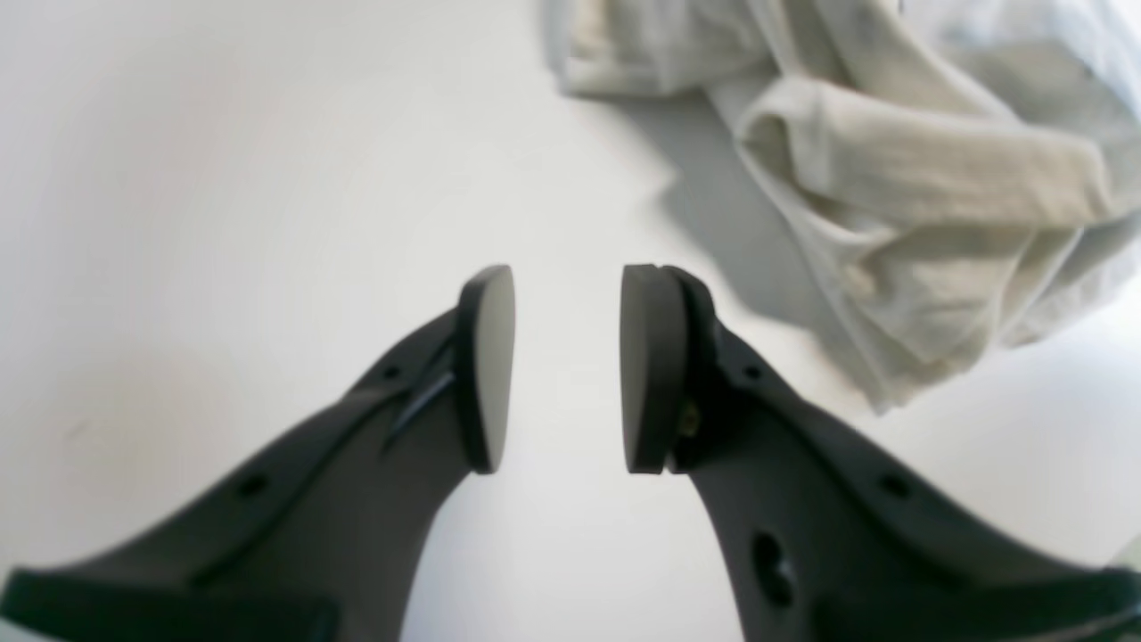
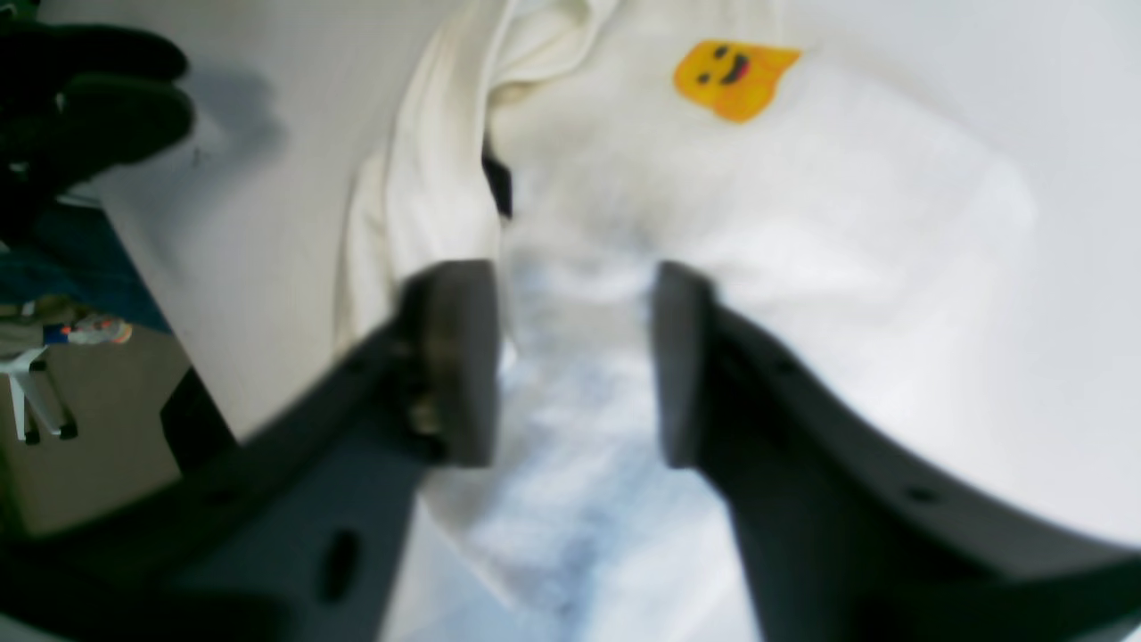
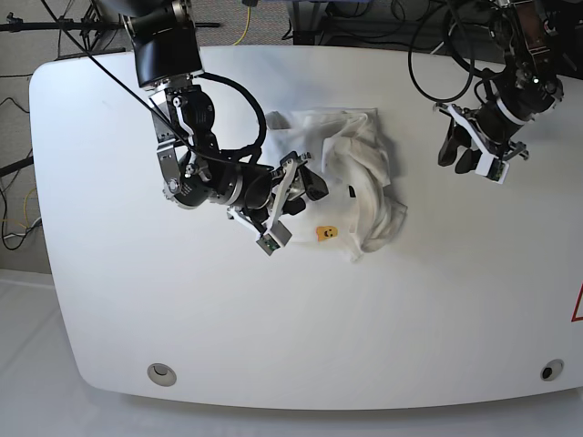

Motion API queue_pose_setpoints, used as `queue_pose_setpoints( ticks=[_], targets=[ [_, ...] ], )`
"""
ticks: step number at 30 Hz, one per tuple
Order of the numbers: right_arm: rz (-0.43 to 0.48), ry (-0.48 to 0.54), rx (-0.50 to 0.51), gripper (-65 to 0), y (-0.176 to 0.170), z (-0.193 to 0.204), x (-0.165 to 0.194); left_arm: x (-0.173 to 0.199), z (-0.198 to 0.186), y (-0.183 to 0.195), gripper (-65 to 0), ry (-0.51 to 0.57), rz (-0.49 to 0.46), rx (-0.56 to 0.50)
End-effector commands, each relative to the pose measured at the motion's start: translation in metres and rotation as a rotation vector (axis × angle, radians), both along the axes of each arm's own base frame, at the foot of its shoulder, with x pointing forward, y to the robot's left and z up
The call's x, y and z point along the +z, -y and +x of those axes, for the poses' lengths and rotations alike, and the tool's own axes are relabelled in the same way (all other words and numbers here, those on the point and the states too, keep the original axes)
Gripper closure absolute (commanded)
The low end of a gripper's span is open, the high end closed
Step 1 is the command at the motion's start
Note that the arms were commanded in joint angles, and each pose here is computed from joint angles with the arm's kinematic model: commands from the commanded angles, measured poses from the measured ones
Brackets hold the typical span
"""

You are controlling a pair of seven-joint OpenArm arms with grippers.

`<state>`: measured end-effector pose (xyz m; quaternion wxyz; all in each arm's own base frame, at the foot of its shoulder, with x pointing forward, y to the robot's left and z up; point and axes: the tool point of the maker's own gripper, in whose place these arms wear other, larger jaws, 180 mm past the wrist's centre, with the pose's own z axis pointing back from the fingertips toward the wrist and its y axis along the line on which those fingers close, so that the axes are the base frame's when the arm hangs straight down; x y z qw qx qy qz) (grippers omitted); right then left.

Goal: Fold the T-shirt properly

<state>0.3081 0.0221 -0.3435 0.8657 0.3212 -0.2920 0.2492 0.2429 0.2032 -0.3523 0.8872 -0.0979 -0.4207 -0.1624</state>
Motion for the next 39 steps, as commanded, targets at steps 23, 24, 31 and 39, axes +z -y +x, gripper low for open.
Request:
queue_pose_setpoints(
  ticks=[23,24,31,39],
  targets=[
    [-0.049,-0.008,0.111,-0.9,-0.009,-0.036,0.003,0.021,0.004,-0.027,-18.6,0.063,0.040,0.056],
    [-0.055,-0.011,0.123,-0.9,-0.011,-0.038,0.001,0.021,0.004,-0.027,-18.6,0.063,0.040,0.056],
    [-0.124,-0.033,0.145,-0.9,-0.014,-0.043,-0.025,0.017,-0.002,-0.026,-18.6,0.048,0.036,0.055],
    [-0.121,-0.017,0.173,-0.9,-0.027,-0.048,-0.031,0.021,-0.004,-0.043,-18.6,0.055,0.056,0.100]
  ],
)
